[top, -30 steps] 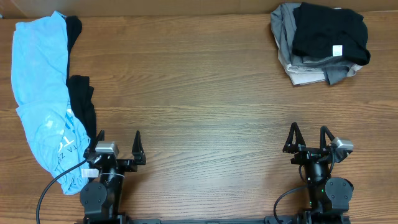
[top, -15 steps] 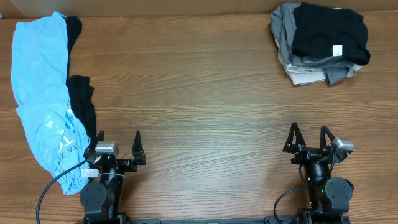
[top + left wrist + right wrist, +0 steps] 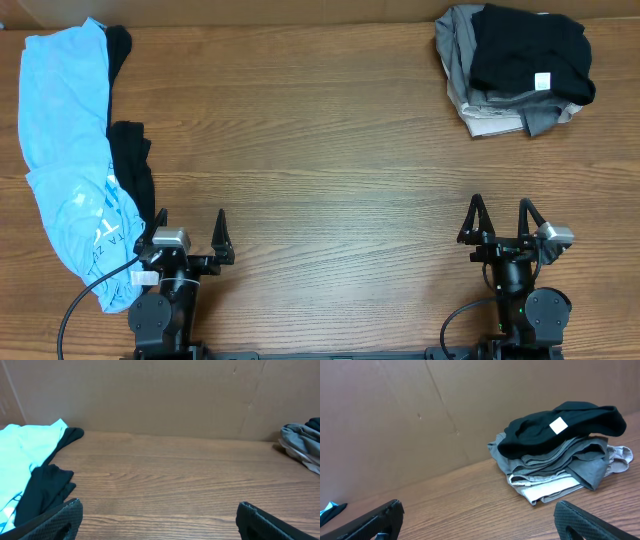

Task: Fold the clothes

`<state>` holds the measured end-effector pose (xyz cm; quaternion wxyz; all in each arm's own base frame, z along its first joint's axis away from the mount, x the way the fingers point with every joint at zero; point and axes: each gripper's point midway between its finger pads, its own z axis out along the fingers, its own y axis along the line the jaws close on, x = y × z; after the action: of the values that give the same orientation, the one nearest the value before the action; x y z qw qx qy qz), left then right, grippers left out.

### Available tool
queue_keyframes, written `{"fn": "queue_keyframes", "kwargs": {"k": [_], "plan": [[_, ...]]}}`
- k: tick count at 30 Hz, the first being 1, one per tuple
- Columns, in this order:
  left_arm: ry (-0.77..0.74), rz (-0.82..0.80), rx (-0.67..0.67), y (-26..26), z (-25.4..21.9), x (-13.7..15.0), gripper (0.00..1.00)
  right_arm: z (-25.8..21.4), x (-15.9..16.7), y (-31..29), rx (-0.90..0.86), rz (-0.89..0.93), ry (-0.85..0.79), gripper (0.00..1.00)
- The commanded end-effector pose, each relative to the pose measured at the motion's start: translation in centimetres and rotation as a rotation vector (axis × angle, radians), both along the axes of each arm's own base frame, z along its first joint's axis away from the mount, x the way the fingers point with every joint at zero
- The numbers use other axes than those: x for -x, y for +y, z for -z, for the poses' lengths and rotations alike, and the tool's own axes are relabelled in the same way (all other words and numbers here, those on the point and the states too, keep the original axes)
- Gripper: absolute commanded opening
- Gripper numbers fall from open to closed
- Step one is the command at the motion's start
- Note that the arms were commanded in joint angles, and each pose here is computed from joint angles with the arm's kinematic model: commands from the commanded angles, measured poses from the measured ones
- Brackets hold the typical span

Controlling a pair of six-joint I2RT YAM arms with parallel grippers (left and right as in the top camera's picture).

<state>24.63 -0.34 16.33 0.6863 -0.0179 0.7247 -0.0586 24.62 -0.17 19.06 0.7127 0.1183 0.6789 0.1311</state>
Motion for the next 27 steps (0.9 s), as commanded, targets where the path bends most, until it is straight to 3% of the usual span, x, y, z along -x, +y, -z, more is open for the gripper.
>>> {"fn": "queue_keyframes", "kwargs": {"k": [1, 27], "plan": [[-0.015, -0.003, 0.009, 0.1, -0.3, 0.0, 1.0, 0.0, 0.0, -0.1, 0.003, 0.009, -0.009, 1.0], [-0.032, 0.047, 0.009, -0.8, -0.7, 0.1, 1.0, -3.2, 0.9, 2.9, 0.178, -0.153, -0.086, 1.0]]}}
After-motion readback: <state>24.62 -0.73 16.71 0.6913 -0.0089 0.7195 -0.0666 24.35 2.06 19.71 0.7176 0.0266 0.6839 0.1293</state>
